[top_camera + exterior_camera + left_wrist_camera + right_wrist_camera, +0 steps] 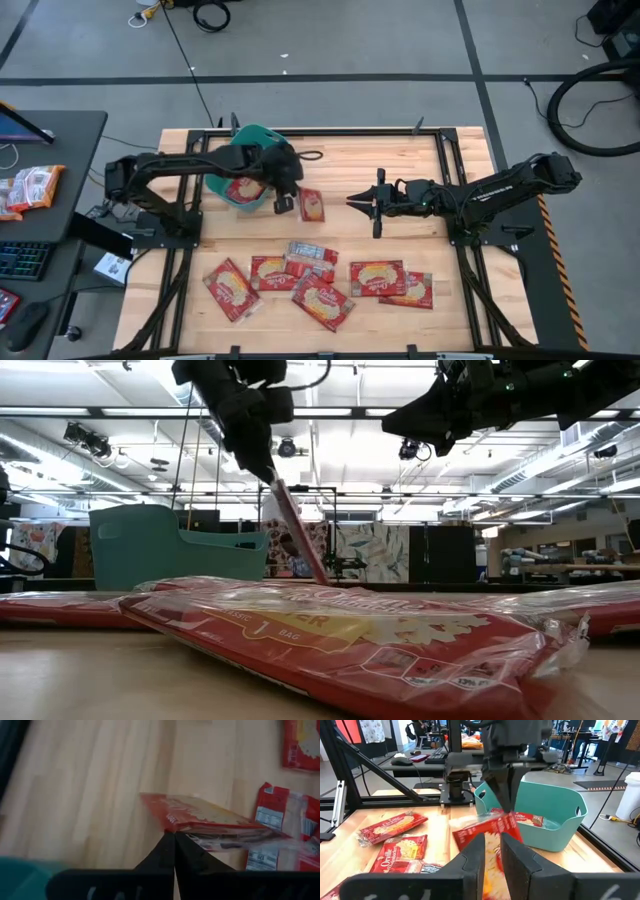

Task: Sort popcorn bags into baskets
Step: Put the red popcorn bag into the green bin

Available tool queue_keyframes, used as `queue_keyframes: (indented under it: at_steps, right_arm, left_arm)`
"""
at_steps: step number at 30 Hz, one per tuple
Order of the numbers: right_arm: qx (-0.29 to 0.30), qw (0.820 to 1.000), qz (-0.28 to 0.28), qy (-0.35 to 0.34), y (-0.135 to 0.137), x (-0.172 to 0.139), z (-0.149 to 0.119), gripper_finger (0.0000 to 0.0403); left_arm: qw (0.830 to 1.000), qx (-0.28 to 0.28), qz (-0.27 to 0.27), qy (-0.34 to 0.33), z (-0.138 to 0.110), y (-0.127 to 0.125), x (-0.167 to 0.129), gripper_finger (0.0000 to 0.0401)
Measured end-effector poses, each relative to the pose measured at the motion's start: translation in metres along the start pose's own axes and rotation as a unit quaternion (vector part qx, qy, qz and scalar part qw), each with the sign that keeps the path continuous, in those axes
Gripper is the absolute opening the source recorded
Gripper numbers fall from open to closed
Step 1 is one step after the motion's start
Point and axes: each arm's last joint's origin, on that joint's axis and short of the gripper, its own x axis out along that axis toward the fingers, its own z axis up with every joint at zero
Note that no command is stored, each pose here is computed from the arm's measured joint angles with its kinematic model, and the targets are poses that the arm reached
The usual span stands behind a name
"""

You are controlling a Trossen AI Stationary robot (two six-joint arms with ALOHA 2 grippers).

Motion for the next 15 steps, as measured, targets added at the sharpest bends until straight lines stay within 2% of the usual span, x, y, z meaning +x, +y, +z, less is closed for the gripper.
queue_keyframes:
  at_steps: [7, 15]
  right_arm:
    - [0.000, 1.000, 0.000, 0.000, 0.000, 0.000, 0.000, 0.0066]
    - [0.000, 1.000, 0.000, 0.000, 0.000, 0.000, 0.000, 0.0066]
  left_arm:
    - [0.998, 0.000, 0.054, 0.018, -0.008, 0.013, -0.019, 0.0001]
    - [0.997, -0.009, 0.079, -0.002, -0.011, 0.025, -0.042, 0.0000]
